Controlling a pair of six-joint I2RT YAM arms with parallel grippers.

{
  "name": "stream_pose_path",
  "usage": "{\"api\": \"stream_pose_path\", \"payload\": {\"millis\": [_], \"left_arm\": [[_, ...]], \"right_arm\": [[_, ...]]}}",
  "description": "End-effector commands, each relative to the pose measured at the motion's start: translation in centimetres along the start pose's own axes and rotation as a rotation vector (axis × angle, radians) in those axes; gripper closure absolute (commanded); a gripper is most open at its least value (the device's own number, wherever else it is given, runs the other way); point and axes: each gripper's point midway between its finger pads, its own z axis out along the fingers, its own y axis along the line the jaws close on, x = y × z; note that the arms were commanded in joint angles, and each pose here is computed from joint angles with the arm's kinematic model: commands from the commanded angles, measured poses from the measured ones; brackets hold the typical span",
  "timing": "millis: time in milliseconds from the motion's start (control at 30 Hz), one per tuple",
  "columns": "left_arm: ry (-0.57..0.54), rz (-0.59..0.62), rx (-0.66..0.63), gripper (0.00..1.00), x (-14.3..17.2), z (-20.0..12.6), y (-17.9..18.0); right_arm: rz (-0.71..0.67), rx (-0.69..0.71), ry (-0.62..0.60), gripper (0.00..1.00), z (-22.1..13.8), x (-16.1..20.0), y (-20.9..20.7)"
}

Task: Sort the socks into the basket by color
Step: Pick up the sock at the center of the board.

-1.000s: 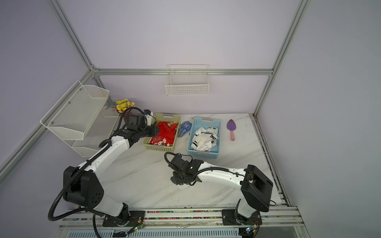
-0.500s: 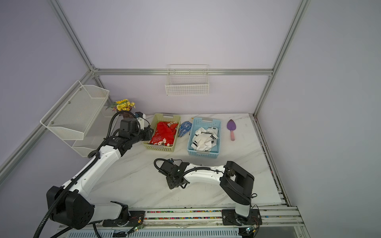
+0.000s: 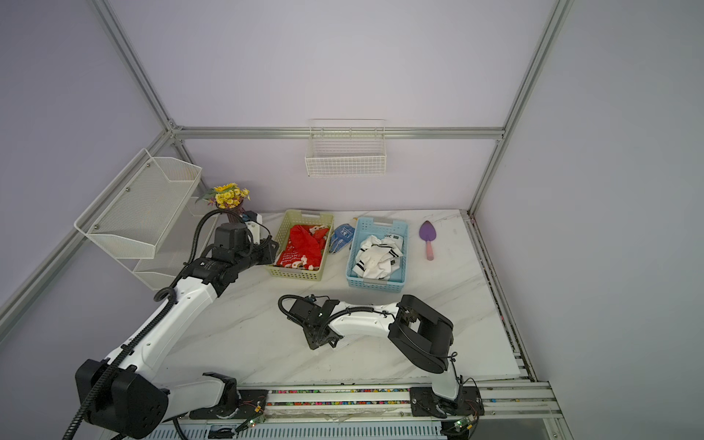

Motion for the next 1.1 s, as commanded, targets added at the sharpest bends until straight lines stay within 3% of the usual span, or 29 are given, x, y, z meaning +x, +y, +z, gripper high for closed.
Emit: {"api": "stream_pose_path", "payload": {"millis": [0,467,1067], "left_arm": [[-0.038,-0.026,-0.011,0.66,-0.4,-0.9,0.5],[-0.043,-0.03,-0.015,0.66,-0.3,-1.2,0.8],[-0.022,-0.05,0.001,0.66,0.8,-0.6,0.8]], "right_arm": [[-0.003,0.037,0.03,0.52,1.0,0.5,-0.8],[-0.026,0.026,0.045,0.83,1.6,0.8,-0.7],[0.017,-0.156,-0.149,0.96,-6.9,-3.1,1.0]]}}
